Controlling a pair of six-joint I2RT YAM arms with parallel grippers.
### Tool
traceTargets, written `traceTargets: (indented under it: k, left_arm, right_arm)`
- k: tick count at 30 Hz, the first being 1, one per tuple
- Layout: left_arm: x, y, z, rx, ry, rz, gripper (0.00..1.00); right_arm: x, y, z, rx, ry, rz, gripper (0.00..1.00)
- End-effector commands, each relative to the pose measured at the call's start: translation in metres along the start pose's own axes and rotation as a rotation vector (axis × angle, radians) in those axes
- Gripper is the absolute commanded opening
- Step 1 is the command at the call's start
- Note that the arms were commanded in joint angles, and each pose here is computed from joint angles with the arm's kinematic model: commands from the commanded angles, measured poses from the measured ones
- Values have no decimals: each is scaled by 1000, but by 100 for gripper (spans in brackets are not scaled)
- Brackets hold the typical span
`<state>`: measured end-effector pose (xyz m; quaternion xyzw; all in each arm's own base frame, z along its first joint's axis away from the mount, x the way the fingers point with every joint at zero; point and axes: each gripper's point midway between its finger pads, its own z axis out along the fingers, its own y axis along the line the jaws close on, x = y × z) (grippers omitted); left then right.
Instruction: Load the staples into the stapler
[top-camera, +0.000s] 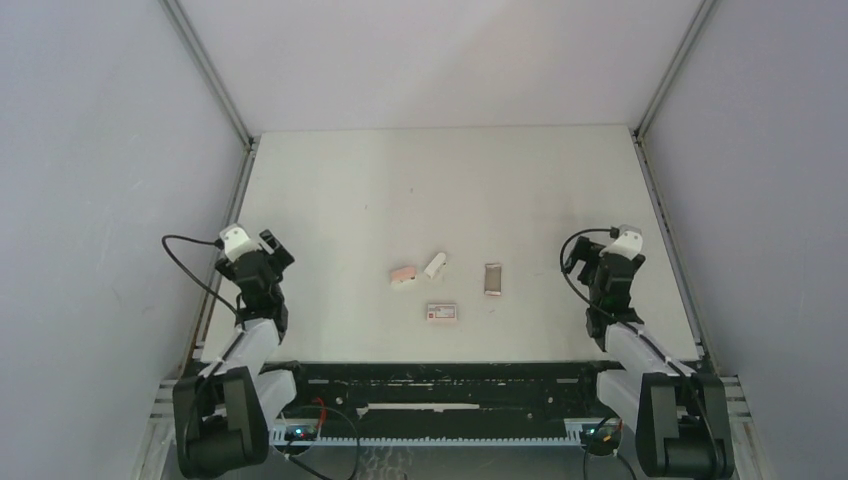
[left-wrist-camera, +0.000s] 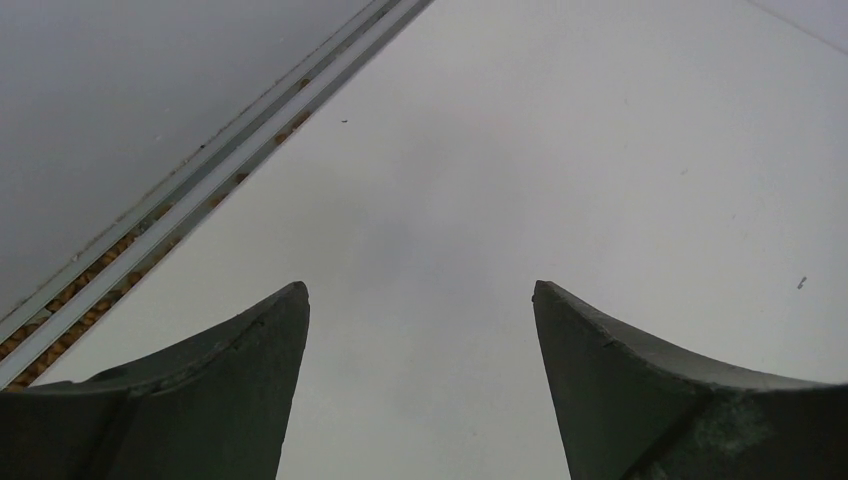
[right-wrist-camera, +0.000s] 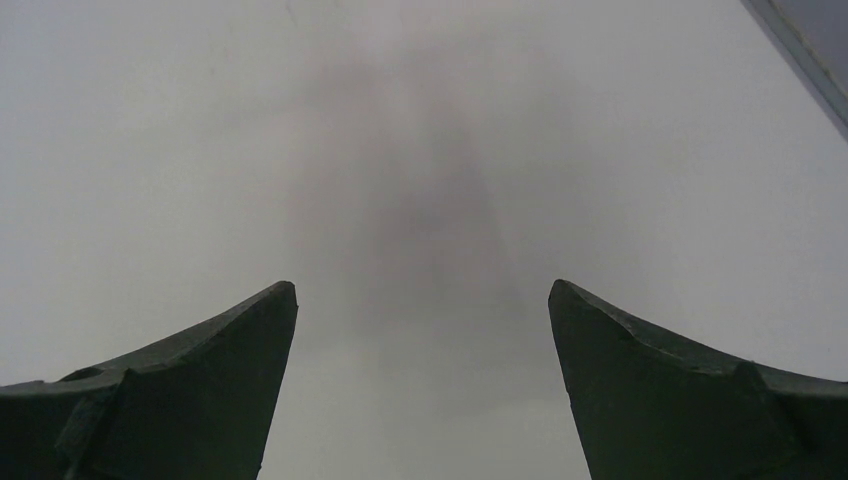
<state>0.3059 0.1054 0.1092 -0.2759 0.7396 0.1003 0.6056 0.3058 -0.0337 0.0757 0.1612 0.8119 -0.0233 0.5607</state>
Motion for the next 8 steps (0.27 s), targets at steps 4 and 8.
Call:
traceTargets:
  k: [4,8]
  left_arm:
    - [-32,-13,9,56,-151,6,86]
    - [-36,-10,8,42,-192,-14,86]
  right_arm:
    - [-47,3,2,-2,-248,-20,95]
    - [-49,4,4,-2,-265,-35,95]
